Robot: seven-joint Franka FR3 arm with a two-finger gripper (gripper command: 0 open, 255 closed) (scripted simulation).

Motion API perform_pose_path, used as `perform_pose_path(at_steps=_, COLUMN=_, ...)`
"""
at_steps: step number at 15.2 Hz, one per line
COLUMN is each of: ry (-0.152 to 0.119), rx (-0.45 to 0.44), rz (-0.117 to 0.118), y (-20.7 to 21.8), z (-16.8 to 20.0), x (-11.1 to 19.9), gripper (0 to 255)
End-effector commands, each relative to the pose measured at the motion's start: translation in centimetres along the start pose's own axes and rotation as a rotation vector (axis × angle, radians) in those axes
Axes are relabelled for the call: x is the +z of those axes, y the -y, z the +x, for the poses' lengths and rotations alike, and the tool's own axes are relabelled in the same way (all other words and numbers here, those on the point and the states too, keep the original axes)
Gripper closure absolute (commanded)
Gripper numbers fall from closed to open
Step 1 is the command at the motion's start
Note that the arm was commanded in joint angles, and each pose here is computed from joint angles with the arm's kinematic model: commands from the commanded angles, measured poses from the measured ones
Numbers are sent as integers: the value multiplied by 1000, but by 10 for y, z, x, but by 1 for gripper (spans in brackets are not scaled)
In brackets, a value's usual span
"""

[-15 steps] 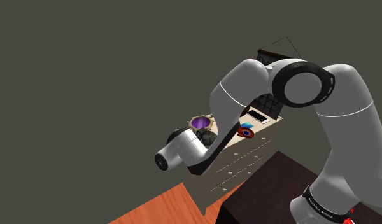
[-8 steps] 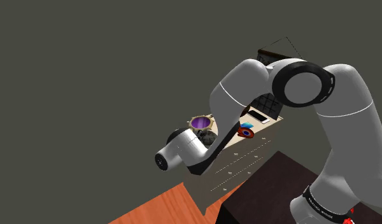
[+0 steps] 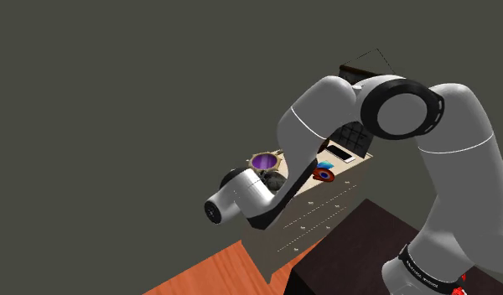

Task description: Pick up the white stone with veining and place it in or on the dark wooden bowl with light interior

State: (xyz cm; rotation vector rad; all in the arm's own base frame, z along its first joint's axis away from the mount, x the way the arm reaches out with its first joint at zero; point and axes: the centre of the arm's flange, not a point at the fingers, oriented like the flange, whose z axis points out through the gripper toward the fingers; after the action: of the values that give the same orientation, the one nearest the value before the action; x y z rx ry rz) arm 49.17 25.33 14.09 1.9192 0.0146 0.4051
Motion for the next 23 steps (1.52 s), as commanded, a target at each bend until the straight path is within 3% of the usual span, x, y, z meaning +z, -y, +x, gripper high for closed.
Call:
perform_pose_path(at_steps=1, ry=0, rx=0, rz=0, y=-9, z=3, x=-4, gripper=255)
perform_pose_path(at_steps=23, ry=0, rx=0, rz=0, y=-114, z=35, x=-41, gripper=255)
